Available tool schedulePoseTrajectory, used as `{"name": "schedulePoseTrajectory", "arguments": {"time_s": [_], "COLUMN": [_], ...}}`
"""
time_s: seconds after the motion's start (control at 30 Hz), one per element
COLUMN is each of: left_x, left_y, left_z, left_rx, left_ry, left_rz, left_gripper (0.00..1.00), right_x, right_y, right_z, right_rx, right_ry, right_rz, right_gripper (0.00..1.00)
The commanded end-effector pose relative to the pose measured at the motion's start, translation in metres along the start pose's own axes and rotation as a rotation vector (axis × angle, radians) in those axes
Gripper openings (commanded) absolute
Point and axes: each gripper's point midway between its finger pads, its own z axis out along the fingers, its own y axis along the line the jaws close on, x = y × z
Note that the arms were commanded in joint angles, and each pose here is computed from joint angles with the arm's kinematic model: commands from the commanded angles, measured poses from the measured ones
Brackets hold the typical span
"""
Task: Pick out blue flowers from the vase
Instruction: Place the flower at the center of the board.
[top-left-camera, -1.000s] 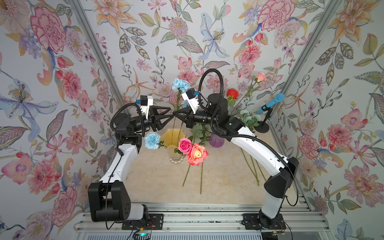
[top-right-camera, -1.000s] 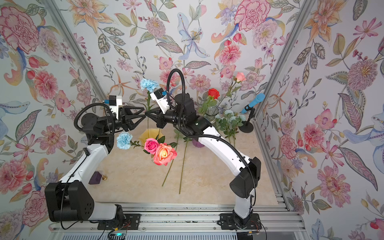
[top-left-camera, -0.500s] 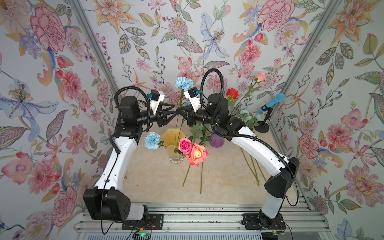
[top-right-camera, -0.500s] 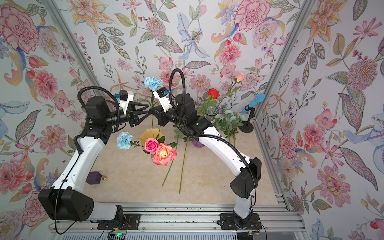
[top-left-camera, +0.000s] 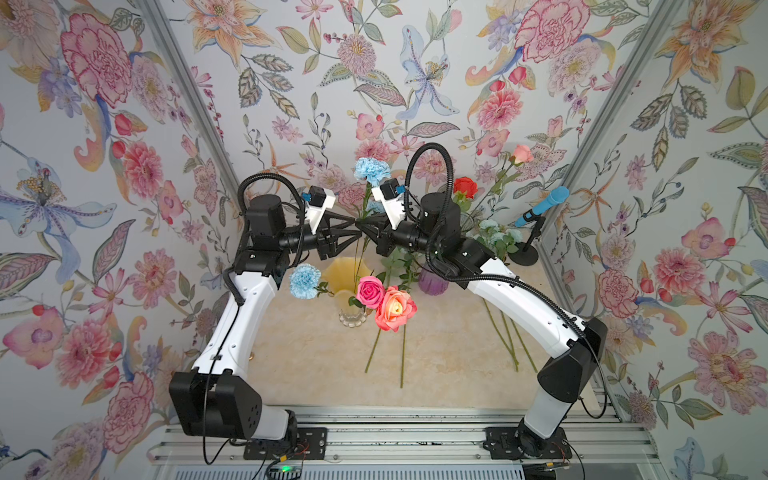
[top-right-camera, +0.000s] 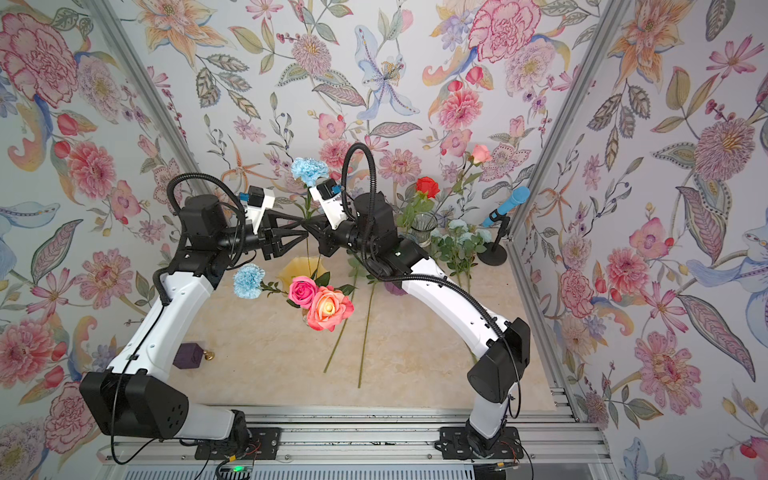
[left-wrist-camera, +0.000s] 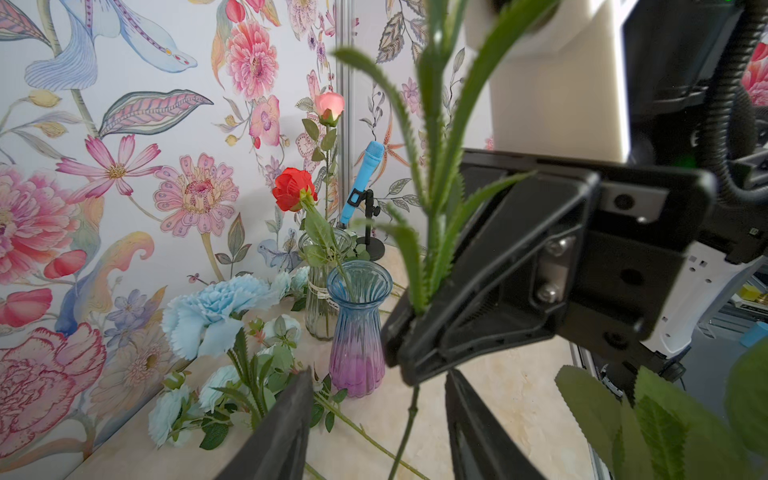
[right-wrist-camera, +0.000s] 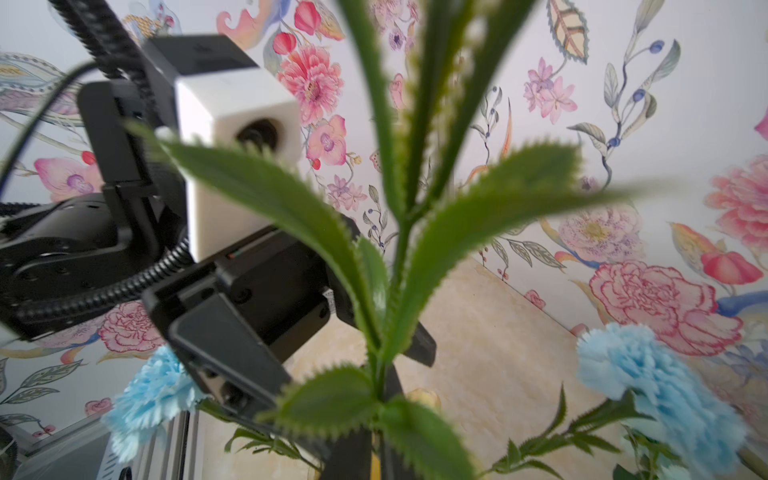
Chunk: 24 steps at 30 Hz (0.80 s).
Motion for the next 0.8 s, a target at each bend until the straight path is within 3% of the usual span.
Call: {"name": "schedulePoseTrajectory", "arguments": {"time_s": [0.0,0.1,0.3,0.43,0.6,0.77], "left_x": [0.012,0.011,0.008,0.005,-0.001,-0.006], "left_y": [0.003,0.000,-0.001,-0.003,-0.006,-0.011], "left_z": [0.009,0.011,0.010,0.008,0.005,0.004], "left_rx": [0.011,0.020,0.011,-0.005,-0.014,-0.003], "left_ry": [0.021,0.018,0.016,0.010,-0.007,-0.023], "left_rz": [-0.021,-0.014,-0.005,0.010,0.022,0.029], "left_gripper": [0.51,0.46,0.26,0.27,0.45,0.44], "right_x": [-0.036,-0.036,-0.030,-0.025,-0.021,-0.018], "right_y": [0.034,0.035,0.033,0.028,0.024,0.022], "right_z": [-0.017,-0.016,-0.010,-0.006,-0.002,0.000], "right_rx": [-0.094,-0.102,-0.104,-0.085,-0.071,-0.067], "right_ry": [-0.106,-0.106,-0.087,-0.070,-0.057,-0.049], "right_rz": [-0.038,-0.032,-0.025,-0.025,-0.023,-0.020], "right_gripper": [0.05,0.05,0.06,0.06,0.06,0.07]}}
